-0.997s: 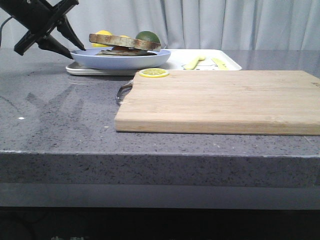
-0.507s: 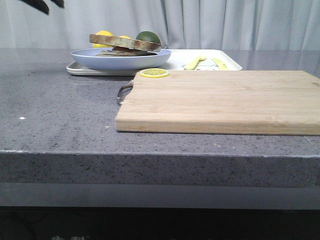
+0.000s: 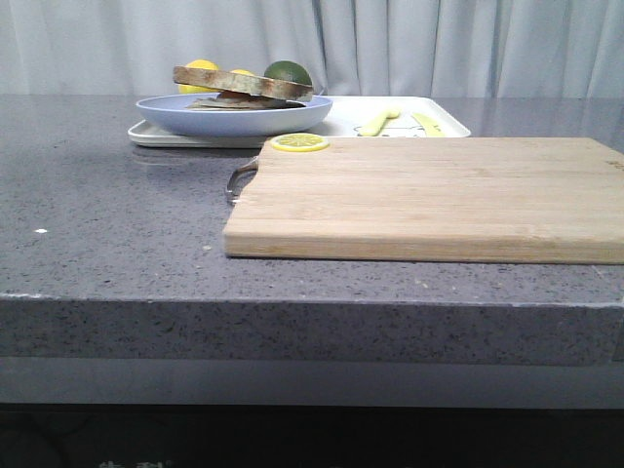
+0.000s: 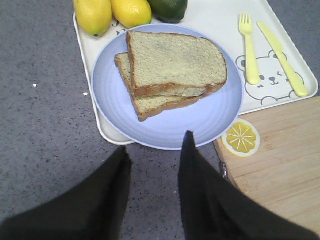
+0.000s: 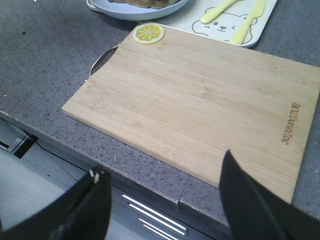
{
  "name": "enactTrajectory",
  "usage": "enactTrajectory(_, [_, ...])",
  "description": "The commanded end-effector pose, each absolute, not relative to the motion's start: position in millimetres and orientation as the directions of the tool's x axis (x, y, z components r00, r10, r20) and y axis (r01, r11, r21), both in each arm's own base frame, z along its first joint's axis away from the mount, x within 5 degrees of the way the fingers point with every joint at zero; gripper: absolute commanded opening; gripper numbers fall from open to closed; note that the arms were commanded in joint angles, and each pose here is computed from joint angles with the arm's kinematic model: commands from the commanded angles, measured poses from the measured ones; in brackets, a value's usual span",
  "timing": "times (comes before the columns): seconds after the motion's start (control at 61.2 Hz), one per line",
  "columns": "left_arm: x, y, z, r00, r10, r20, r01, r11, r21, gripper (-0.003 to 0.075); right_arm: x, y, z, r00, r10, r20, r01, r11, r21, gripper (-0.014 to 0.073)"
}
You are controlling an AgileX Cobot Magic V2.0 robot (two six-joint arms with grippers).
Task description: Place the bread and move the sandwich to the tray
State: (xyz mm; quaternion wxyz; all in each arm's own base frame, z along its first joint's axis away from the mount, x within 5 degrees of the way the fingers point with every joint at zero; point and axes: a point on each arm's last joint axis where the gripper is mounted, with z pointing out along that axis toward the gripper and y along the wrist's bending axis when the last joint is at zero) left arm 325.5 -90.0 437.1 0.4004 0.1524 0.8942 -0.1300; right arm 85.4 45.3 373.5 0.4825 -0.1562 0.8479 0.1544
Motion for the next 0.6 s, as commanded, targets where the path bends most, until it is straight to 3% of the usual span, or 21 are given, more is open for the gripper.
enactTrajectory(0.0, [288,-87,470,-0.479,0.151,-0.865,0.391,0.919,-0.056,0.0239,87,46,386,-0.416,-0.079,-0.906,-0.424,0.898,0.116,0.0486])
enactTrajectory(0.196, [236,-77,458,-0.407,0.204,-0.890,0.415,0.910,0.019,0.0239,87,46,386,-0.416,-0.079,-0.906,-0.424,0.898,0.117,0.0486])
enactTrajectory(0.588, [145,-49,401,-0.286,0.213,-0.934,0.399,0.913,0.086,0.0239,87,47,387,-0.409,-0.075,-0.910,-0.425,0.898,0.117,0.0486])
